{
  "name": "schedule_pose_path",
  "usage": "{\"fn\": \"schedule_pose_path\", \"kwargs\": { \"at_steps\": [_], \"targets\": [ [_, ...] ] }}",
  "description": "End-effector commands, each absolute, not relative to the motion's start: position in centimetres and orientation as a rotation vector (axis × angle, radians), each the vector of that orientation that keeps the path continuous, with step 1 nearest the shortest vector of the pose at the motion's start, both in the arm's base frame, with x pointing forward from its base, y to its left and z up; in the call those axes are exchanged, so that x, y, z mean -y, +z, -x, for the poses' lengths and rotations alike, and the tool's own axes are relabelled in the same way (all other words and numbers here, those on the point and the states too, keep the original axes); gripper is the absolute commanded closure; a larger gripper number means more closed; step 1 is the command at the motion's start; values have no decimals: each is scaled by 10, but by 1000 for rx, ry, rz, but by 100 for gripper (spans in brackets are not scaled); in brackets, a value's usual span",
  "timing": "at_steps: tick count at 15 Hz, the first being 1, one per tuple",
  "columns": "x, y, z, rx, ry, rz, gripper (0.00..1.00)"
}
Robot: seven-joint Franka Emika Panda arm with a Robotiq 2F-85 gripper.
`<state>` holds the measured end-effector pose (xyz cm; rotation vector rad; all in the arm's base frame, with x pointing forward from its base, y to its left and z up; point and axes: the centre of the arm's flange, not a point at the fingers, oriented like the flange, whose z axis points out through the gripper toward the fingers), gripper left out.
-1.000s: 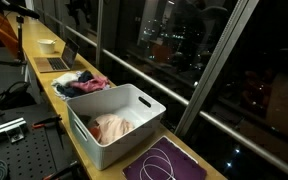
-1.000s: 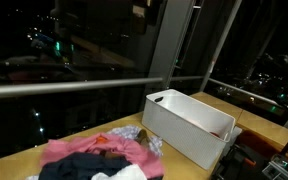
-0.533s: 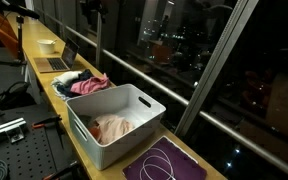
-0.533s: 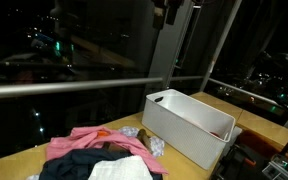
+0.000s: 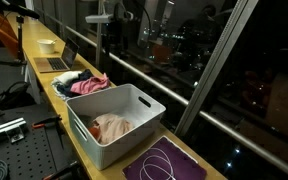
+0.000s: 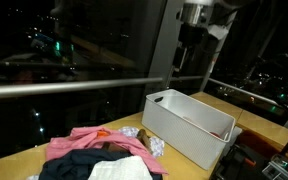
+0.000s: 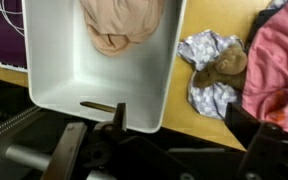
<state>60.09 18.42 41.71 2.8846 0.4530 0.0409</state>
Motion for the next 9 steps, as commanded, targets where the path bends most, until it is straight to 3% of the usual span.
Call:
{"fn": "schedule_pose_path", "kwargs": {
  "at_steps": [1, 9],
  "targets": [
    [-130, 346, -567, -424, 17, -2892, 0],
    [-4, 238, -533, -251, -72, -2923, 0]
  ]
}}
